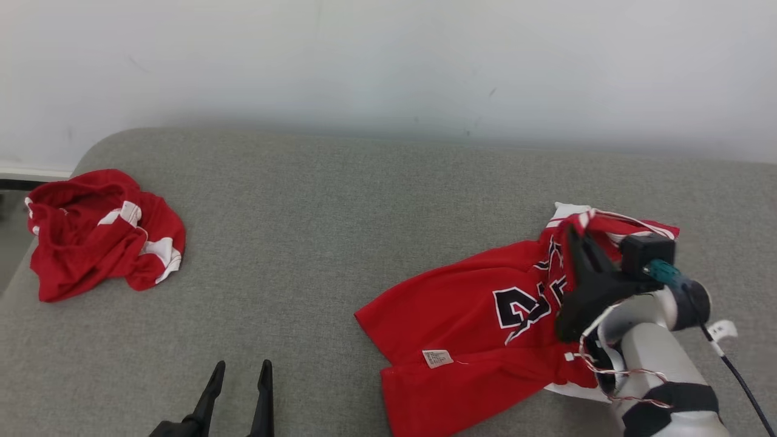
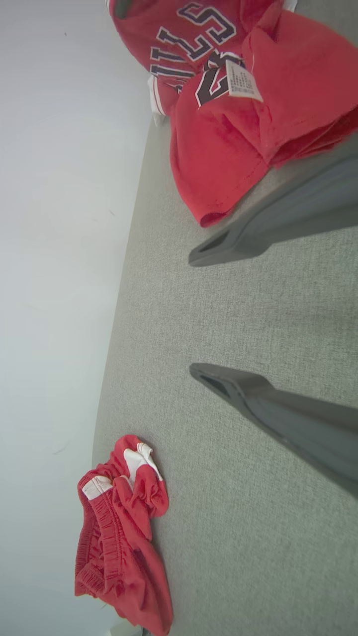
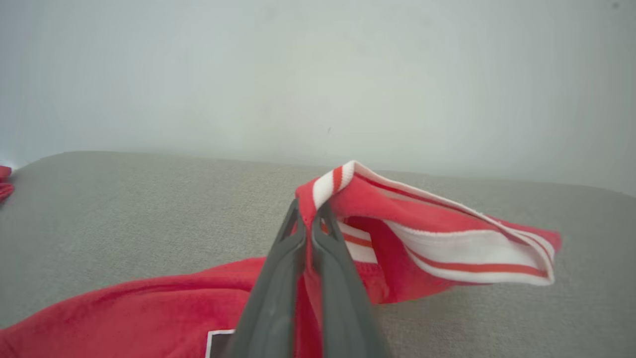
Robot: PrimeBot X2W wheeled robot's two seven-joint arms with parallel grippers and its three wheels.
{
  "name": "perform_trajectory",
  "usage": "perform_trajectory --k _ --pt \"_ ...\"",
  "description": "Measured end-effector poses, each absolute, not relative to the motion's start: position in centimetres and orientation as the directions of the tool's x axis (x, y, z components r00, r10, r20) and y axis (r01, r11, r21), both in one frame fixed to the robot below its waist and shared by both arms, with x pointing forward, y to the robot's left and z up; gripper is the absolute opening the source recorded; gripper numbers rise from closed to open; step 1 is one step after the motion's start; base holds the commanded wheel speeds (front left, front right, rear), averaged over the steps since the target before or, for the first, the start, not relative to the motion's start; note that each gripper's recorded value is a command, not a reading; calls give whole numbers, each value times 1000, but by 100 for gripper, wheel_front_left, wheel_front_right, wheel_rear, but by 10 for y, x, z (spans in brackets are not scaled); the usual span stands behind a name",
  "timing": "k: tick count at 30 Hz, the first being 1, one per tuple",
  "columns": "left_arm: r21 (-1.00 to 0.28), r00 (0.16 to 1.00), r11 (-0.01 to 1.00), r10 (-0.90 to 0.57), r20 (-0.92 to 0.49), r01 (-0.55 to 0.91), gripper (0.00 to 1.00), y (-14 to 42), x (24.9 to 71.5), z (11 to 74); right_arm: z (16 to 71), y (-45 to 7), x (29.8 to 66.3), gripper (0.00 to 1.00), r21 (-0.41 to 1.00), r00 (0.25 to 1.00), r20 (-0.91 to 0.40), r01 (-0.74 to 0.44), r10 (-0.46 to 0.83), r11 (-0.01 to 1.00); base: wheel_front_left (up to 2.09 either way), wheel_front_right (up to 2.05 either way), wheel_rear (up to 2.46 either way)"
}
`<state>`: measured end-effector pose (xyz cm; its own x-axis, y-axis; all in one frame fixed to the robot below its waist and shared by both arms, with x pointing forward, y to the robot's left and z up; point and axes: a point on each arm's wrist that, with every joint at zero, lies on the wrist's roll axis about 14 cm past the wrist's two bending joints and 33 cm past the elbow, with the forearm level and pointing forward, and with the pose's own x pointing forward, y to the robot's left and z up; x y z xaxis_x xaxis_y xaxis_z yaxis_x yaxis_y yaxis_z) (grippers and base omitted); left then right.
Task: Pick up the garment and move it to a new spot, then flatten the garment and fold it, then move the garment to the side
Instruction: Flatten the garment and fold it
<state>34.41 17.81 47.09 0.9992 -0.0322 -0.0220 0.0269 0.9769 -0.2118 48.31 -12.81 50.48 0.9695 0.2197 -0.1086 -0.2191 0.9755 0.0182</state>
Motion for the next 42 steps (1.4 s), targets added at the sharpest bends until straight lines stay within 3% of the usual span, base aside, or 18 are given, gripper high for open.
perform_trajectory --k 8,9,10,16,21,26,31,39,42 --pt "-215 1000 977 -5 -24 -1 100 186 339 471 473 -64 488 0 -7 905 -227 -370 359 929 0 0 0" --pt "-215 1000 977 3 -23 -7 100 188 338 471 470 -60 488 97 -9 900 -233 -381 368 925 0 0 0" --pt "-214 1000 977 8 -22 -13 100 190 337 472 469 -56 488 100 -3 898 -231 -386 375 923 0 0 0" --pt "-214 999 977 19 -27 -24 100 193 334 470 475 -49 486 100 52 902 -194 -383 385 922 0 0 0" --pt "-211 1000 977 -12 -22 7 100 184 339 471 509 -56 491 100 121 927 -74 -357 367 926 0 0 0" --pt "-211 999 977 -45 -15 41 100 174 346 473 530 -95 490 100 142 952 12 -306 307 942 0 0 0" --pt "-210 997 976 -70 -26 63 100 167 351 469 505 -128 470 100 143 961 -43 -265 274 954 0 0 0" --pt "-205 996 976 -82 -29 74 100 163 354 468 479 -196 439 100 162 988 -77 -117 131 980 0 0 0" --pt "-203 996 977 -82 -33 73 100 164 354 467 456 -209 421 100 205 985 -147 -57 89 977 0 0 0"
